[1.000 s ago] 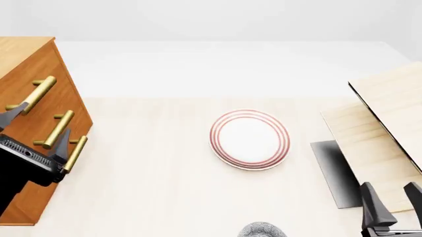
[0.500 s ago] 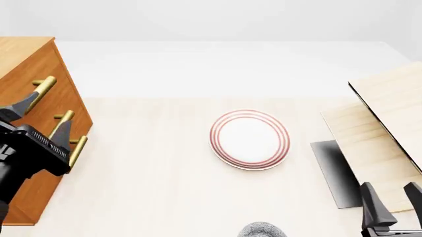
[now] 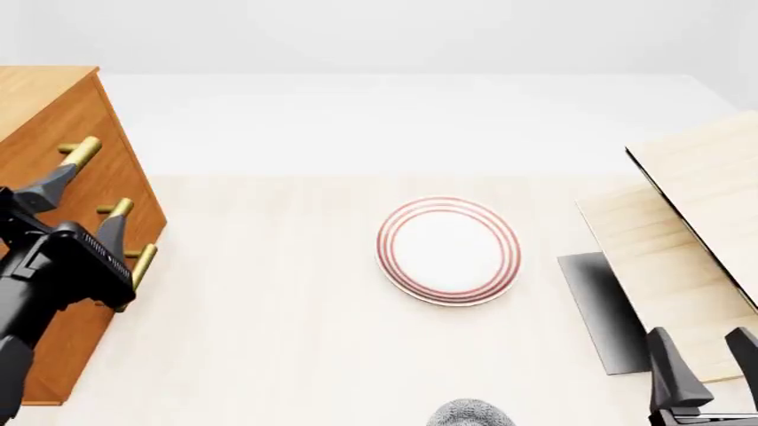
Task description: Open the top drawer of the cabinet and put the bowl in it.
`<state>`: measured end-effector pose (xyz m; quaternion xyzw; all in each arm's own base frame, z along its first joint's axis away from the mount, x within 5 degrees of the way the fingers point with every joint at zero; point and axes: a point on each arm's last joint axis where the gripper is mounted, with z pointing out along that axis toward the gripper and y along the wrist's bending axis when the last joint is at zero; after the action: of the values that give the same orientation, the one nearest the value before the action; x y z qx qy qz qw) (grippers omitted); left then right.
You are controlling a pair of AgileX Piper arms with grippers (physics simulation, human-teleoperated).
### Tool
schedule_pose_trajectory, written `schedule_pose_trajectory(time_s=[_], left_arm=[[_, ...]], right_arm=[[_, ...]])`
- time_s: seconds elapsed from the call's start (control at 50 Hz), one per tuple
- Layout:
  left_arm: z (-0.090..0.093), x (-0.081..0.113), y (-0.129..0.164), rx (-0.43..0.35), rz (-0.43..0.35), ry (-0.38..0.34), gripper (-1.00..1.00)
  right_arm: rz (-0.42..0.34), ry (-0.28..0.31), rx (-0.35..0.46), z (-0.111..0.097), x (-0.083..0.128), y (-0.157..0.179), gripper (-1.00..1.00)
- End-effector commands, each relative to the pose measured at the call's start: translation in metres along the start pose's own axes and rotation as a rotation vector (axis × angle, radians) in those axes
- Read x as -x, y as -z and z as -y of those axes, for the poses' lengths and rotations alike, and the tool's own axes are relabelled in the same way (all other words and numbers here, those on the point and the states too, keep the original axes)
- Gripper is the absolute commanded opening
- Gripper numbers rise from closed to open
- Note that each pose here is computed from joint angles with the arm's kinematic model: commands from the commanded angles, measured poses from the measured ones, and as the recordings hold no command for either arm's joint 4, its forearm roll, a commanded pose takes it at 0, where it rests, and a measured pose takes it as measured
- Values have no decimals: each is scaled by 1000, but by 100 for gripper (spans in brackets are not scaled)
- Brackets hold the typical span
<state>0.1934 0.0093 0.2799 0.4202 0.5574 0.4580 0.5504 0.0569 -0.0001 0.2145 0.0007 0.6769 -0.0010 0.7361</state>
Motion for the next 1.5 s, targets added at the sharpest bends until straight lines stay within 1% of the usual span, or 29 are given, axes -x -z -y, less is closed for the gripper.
schedule_pose_trajectory(time_s=[0.02,0.08,0.18,0.24,0.36,0.5,0.68,0.72,0.8,0.84,0.88,0.92,0.94,1.08,1.16,1.22,1.5], left_arm=[[4,-6,-8,7,-25,-53,100],[5,-9,-9,13,-35,-69,100],[4,-10,-11,13,-41,-68,100],[7,-11,-12,11,-44,-80,100],[6,-15,-15,16,-61,-77,100],[10,-19,-18,15,-77,-88,100],[10,-22,-19,13,-89,-78,100],[12,-25,-20,19,-99,-87,100],[10,-26,-20,19,-106,-76,100],[0,-21,-20,15,-96,-19,100],[3,-27,-19,27,-115,-55,100],[3,-29,-19,27,-124,-54,100],[4,-30,-18,31,-130,-65,100],[5,-34,-16,33,-148,-73,100],[9,-38,-17,30,-163,-84,100],[6,-38,-17,31,-164,-70,100],[7,-46,-25,44,-189,-91,100]], right_arm=[[1,-1,0,0,0,0,100],[1,0,1,0,0,0,100],[1,0,1,0,0,0,100],[1,0,1,0,0,0,100],[0,0,1,0,0,0,100],[1,0,1,0,0,0,100],[1,0,0,0,0,0,100],[1,0,0,0,0,0,100],[0,0,0,0,0,0,100],[1,0,1,0,0,0,100],[1,0,0,0,0,0,100],[1,0,1,0,0,0,100],[1,0,1,0,0,0,100],[1,0,0,0,0,0,100],[1,0,0,0,0,0,100],[1,0,0,0,0,0,100],[1,0,1,0,0,0,100]])
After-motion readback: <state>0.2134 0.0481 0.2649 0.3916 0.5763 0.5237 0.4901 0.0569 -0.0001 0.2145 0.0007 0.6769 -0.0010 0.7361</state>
